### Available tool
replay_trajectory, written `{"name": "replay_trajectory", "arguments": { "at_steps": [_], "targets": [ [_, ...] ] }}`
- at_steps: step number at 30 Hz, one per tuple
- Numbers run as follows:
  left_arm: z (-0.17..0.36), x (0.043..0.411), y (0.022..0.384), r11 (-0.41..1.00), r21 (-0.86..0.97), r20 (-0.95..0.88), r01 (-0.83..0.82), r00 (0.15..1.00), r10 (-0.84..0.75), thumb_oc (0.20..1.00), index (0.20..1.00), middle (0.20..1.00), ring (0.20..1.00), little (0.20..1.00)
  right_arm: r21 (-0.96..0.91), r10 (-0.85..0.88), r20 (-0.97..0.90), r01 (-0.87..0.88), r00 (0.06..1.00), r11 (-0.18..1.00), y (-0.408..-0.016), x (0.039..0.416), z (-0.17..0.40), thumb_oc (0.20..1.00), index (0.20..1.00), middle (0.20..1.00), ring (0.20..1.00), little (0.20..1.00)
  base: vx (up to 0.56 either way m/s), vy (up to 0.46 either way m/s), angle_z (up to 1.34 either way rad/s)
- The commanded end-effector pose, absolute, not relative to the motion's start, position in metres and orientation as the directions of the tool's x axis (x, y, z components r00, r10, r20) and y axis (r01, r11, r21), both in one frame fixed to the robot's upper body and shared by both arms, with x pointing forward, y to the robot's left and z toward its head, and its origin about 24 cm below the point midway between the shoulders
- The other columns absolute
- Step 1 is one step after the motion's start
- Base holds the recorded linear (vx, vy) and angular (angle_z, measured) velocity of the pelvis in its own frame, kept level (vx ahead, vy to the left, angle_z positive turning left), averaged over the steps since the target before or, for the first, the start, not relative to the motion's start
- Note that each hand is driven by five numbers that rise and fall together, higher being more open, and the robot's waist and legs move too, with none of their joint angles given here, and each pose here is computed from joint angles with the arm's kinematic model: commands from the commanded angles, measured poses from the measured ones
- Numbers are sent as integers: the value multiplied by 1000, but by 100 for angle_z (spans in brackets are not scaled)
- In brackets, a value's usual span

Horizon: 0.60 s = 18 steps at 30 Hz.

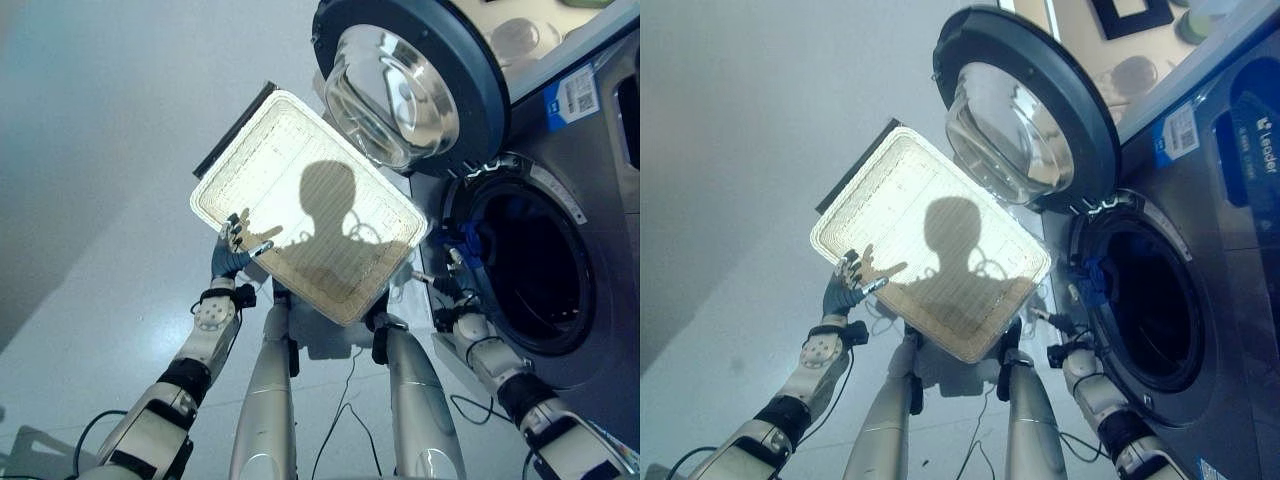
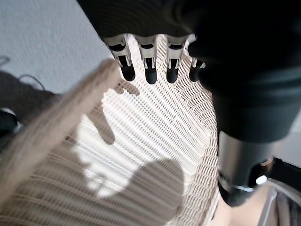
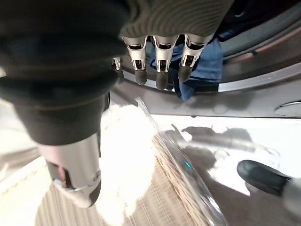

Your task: Put the clothes into the washing machine.

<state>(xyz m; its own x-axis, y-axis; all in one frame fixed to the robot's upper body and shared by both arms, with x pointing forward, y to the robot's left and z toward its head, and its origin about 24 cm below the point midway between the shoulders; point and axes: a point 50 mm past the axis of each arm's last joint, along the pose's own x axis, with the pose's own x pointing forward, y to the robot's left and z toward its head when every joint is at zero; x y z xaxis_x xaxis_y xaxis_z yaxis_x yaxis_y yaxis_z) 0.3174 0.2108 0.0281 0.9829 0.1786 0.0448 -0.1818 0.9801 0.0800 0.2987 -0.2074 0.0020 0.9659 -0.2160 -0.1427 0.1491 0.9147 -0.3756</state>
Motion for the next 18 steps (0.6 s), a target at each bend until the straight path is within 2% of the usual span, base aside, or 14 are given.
{"name": "replay_trajectory", "arguments": {
  "at_steps": [1,7,10,12,15,18],
  "targets": [
    [15,309,219,967,141,19,-211,977,210,1000,1000,1000,1000,1000,-433,-96,-70,56,993,900,-206,291,8,1000,1000,1000,1000,1000,-13,21,-9],
    [-31,271,236,959,225,-161,-169,965,208,1000,1000,1000,1000,1000,-502,-62,-163,-29,985,864,-216,264,-22,1000,1000,1000,1000,1000,16,4,-4],
    [-66,232,246,959,260,-317,-112,929,194,1000,1000,1000,1000,1000,-526,-99,-309,-83,946,846,-229,234,-56,1000,1000,1000,1000,1000,166,-25,-2],
    [-86,208,248,961,270,-418,-61,892,174,1000,1000,1000,1000,1000,-500,-137,-447,-121,884,857,-238,211,-82,1000,1000,1000,1000,1000,161,-49,-1],
    [-100,191,247,962,271,-496,-33,852,169,1000,1000,1000,1000,1000,-475,-170,-539,-131,825,870,-243,192,-100,1000,1000,1000,1000,1000,142,-44,16],
    [-119,163,250,965,263,-611,-18,770,182,1000,1000,1000,1000,1000,-435,-213,-668,-142,713,889,-247,163,-123,1000,1000,1000,1000,1000,206,-28,10]
  ]
}}
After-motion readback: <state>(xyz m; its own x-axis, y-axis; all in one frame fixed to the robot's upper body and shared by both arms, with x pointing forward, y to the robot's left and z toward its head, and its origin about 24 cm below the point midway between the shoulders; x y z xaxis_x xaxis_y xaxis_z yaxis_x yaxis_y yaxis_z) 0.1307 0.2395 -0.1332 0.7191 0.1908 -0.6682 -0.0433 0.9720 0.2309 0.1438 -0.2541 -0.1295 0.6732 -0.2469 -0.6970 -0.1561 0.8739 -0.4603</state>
